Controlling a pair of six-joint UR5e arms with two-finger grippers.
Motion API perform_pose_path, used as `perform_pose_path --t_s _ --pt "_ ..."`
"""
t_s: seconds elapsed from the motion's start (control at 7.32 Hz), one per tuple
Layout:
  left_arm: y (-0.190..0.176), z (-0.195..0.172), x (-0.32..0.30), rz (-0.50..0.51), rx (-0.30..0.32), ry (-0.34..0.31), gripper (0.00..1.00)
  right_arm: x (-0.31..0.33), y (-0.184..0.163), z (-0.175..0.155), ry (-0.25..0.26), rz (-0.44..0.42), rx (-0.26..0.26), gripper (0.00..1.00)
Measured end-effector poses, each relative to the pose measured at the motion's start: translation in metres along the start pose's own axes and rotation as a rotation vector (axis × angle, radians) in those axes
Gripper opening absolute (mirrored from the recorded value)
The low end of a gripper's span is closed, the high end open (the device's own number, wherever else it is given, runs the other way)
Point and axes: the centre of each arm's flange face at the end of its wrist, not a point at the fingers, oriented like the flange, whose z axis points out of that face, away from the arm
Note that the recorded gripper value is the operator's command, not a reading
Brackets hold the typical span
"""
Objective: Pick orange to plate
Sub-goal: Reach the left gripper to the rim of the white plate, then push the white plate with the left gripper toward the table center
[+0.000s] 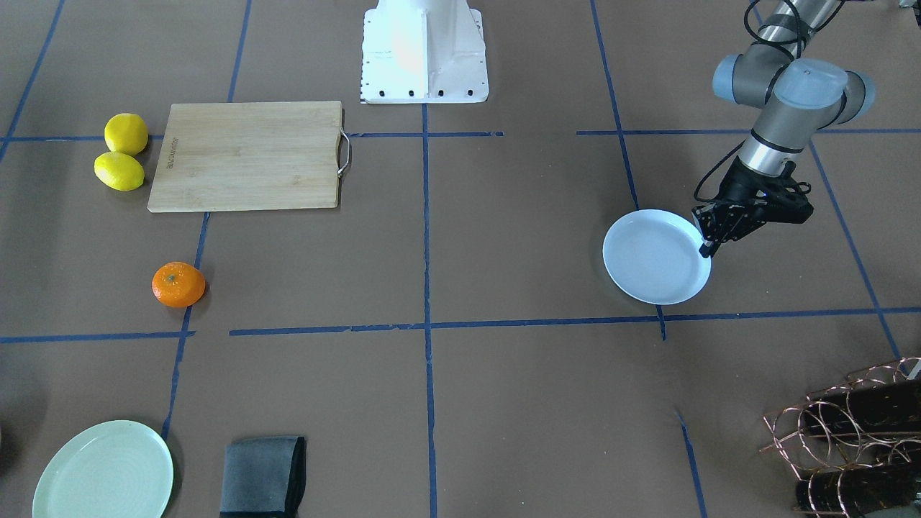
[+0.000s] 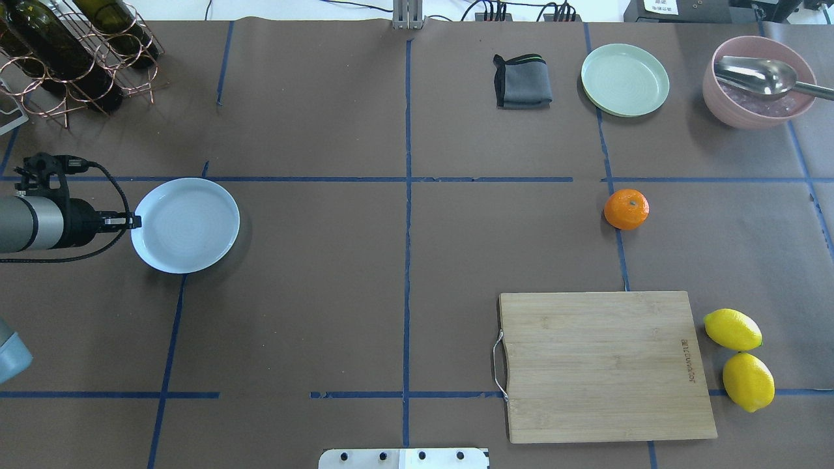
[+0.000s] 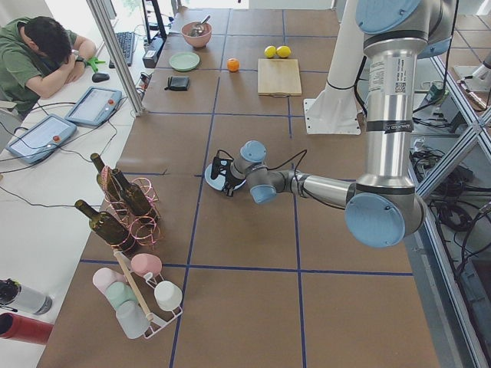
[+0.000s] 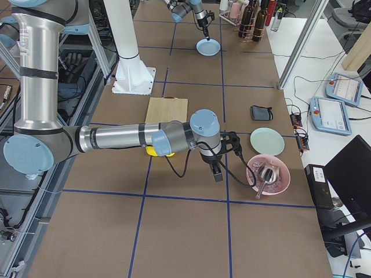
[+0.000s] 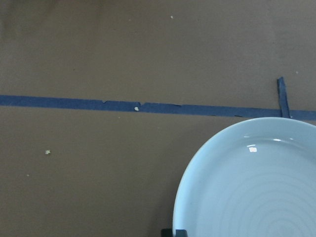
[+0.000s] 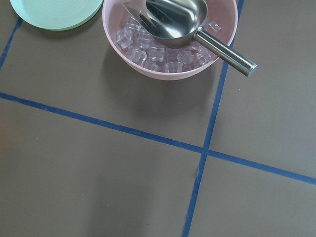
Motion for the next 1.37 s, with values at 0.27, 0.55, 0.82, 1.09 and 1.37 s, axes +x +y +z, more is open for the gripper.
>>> perform_pose_path --t_s 0.27,0.55,0.82,1.09,1.37 --pt "-0.026 0.0 0.056 -0.002 0.026 0.063 0.0 0.0 0.0 0.0 0.0 -0.002 0.001 1.0" --pt "-0.045 0.025 0.153 -0.072 -0.009 0.086 0.0 -0.001 0.0 -0.001 0.0 -0.003 0.001 1.0" --pt "-0.024 0.056 0.289 -0.153 -0.076 0.097 0.0 0.0 0.0 0.0 0.0 -0.002 0.001 1.0" --pt "-0.004 0.067 0.355 -0.165 -0.081 0.1 0.0 0.0 0.0 0.0 0.0 -0.001 -0.001 1.0" --pt "0.004 0.071 0.367 -0.161 -0.085 0.097 0.92 0.001 0.0 0.001 0.0 0.0 -0.001 1.0"
